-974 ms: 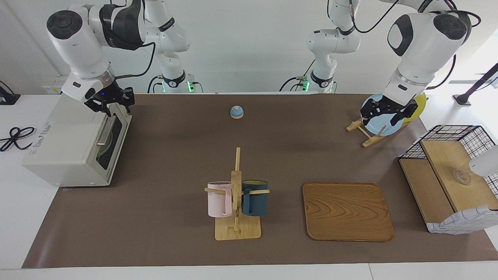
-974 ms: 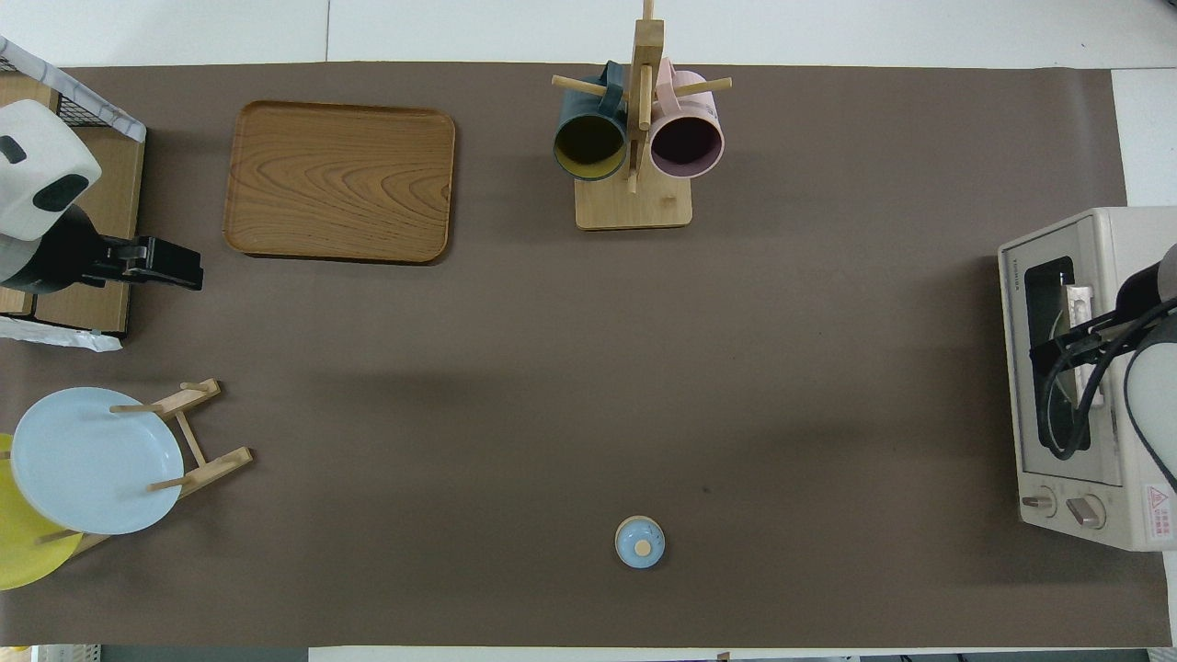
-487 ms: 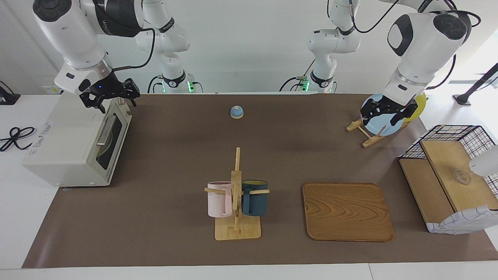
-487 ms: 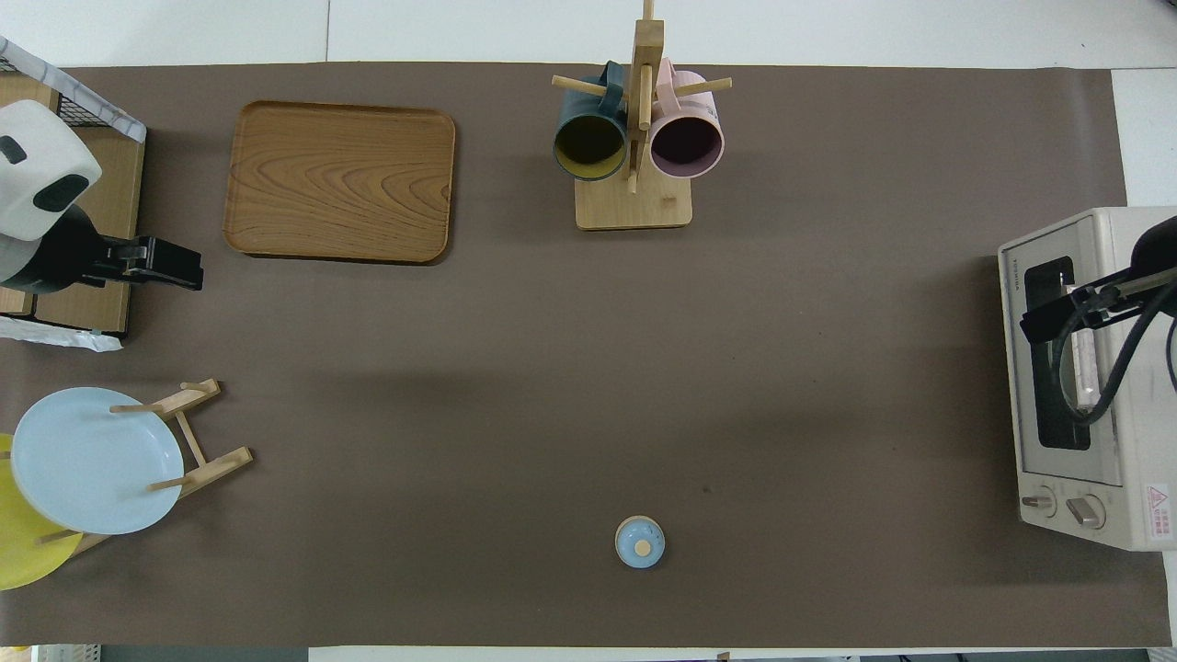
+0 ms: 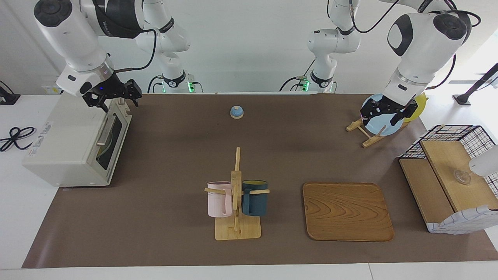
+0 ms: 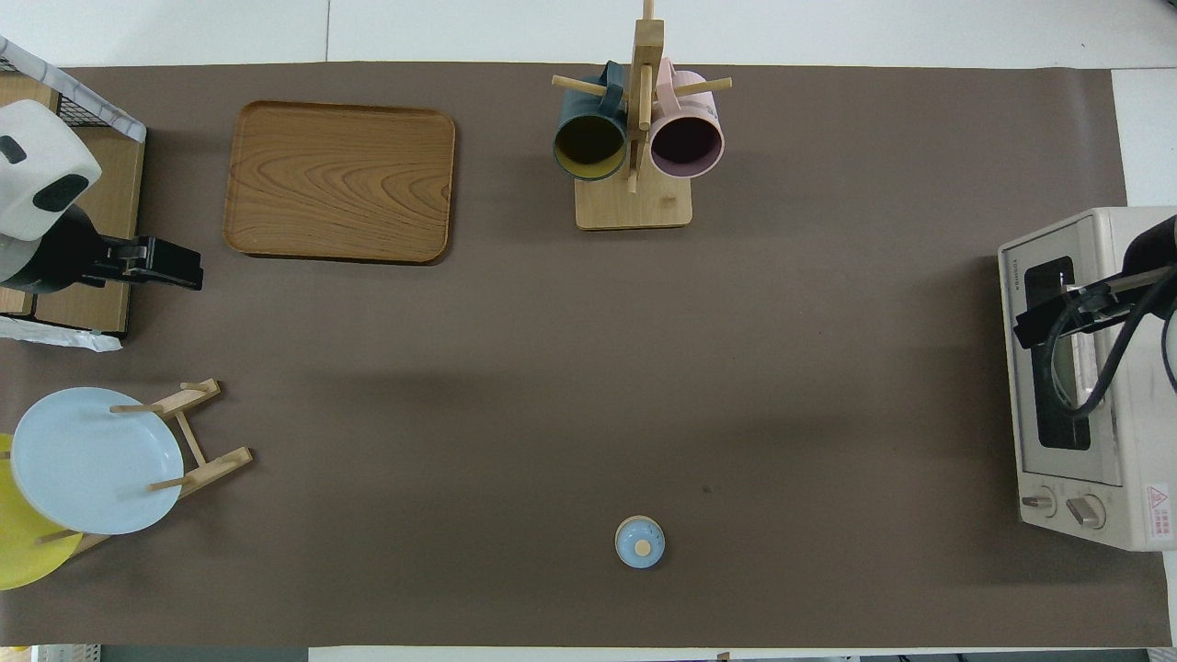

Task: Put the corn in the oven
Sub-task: 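Push the oven door shut with the right gripper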

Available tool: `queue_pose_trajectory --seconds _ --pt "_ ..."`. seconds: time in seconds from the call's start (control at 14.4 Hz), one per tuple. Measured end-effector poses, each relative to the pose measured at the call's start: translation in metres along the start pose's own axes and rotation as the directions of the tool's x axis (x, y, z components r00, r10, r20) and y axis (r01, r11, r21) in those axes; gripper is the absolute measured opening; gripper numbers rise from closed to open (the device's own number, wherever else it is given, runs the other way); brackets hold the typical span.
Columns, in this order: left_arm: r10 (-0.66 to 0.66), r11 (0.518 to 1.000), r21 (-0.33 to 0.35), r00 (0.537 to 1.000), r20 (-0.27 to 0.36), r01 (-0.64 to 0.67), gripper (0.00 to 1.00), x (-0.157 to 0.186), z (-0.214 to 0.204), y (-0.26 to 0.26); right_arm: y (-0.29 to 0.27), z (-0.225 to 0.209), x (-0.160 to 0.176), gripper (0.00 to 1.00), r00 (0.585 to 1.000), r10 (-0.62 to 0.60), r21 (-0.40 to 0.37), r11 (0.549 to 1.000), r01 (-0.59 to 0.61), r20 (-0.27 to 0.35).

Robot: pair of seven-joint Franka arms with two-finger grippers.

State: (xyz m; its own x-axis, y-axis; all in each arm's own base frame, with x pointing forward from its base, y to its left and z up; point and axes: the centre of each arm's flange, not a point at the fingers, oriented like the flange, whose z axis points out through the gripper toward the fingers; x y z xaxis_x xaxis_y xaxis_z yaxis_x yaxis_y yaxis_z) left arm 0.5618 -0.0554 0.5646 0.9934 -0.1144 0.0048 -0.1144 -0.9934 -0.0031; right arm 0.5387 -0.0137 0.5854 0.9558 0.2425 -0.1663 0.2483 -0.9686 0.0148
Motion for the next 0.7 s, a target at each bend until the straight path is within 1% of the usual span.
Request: queue_pose_trajectory --seconds 0.7 --pt "0.0 1.0 0.0 1.0 0.0 0.0 1.0 0.0 0.0 0.0 -0.0066 -0.0066 -0.0022 1.0 1.0 0.016 -0.004 1.0 -0.016 -0.011"
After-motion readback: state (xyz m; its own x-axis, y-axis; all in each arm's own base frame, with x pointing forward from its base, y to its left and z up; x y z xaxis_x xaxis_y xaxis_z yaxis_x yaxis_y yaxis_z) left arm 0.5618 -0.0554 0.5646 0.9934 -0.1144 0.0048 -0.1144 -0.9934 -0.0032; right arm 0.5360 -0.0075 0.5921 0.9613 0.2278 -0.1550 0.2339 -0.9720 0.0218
